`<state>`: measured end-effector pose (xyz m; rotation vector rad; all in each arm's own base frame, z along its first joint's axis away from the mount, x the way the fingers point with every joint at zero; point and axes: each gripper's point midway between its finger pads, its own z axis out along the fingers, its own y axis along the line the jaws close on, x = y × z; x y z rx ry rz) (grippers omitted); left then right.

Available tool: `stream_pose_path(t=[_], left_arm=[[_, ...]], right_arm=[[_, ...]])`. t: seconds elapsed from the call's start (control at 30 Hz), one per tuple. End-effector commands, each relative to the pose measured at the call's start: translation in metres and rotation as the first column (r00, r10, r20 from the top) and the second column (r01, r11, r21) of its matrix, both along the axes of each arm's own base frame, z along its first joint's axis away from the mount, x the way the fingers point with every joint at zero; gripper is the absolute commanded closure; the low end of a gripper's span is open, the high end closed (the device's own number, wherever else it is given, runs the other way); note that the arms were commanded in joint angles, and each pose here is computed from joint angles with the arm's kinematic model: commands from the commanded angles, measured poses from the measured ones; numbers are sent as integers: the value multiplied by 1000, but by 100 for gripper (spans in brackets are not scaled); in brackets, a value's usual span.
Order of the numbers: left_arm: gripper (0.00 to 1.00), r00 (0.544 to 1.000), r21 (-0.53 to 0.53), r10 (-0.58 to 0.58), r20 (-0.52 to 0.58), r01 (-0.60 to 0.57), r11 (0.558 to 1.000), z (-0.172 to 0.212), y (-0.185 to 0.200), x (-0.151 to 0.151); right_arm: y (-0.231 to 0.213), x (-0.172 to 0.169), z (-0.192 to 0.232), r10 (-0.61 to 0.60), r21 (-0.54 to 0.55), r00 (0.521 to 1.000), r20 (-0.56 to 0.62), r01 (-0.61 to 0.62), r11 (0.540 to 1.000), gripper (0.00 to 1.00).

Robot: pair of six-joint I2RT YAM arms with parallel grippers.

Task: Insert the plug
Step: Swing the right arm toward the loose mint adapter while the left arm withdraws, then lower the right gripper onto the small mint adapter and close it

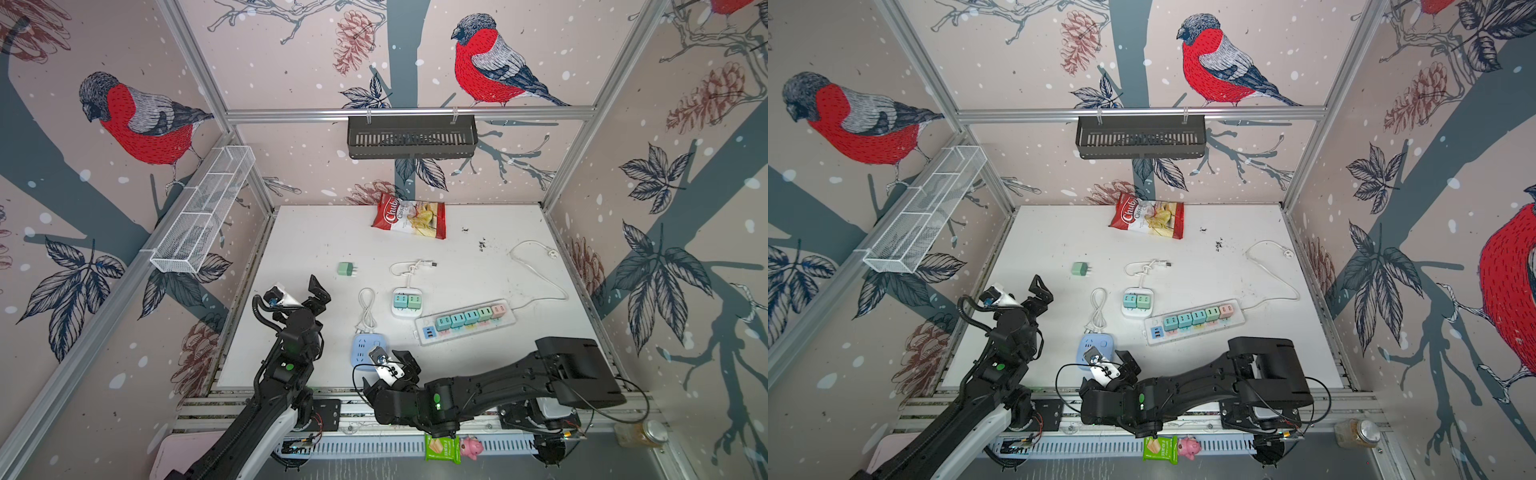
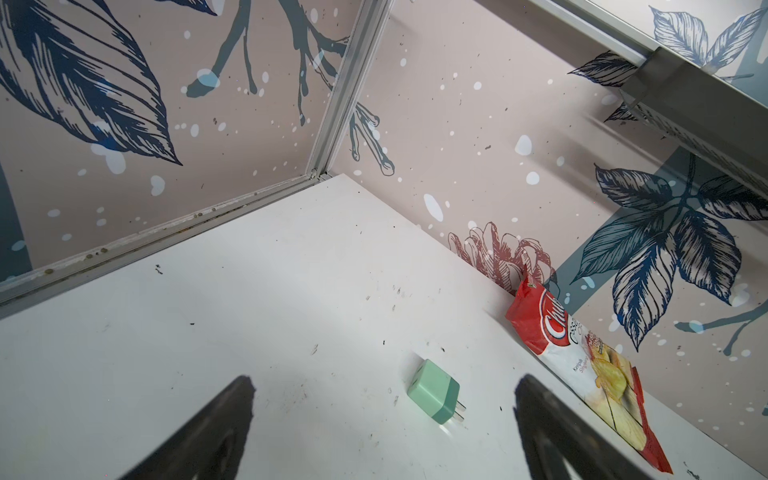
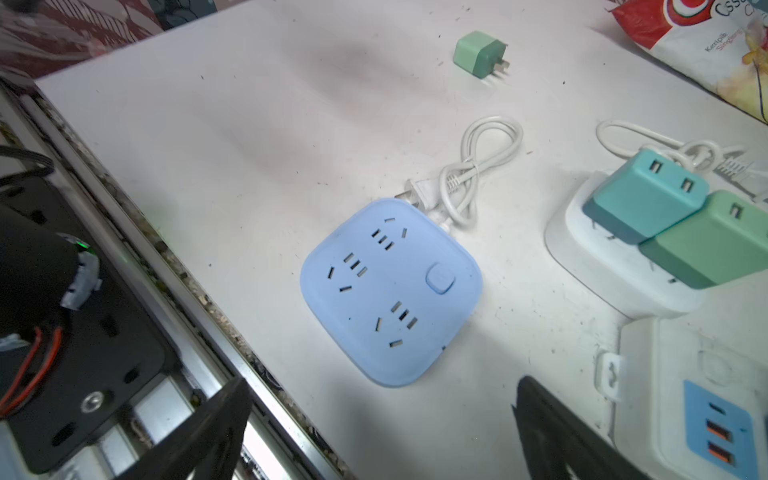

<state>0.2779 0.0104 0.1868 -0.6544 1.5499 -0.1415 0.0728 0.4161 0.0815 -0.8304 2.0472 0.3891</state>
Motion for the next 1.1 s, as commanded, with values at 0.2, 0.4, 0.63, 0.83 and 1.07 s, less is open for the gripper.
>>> stream_pose_path(t=[0.2,0.4,0.63,0.83,1.07], left_arm=[[3,997,-32,16,74,-14,999,16,4,-4],[3,995,-40,22,97,-18,999,19,6,-7],[3,995,-42,25,96,-21,999,18,6,-6],[3,995,-40,33,89,-30,999,16,7,-6],[3,995,-83,84,53,-79,993,4,18,-6]], right_arm=[[-6,25,-36,-89,-57,995,-53,86,995,0],[-14,44,-47,-132,-76,989,-71,127,989,0],[-36,73,-53,-224,-86,971,-84,217,972,4],[-24,74,-25,-201,-43,978,-59,199,979,7],[13,81,45,-95,73,995,6,94,993,7]])
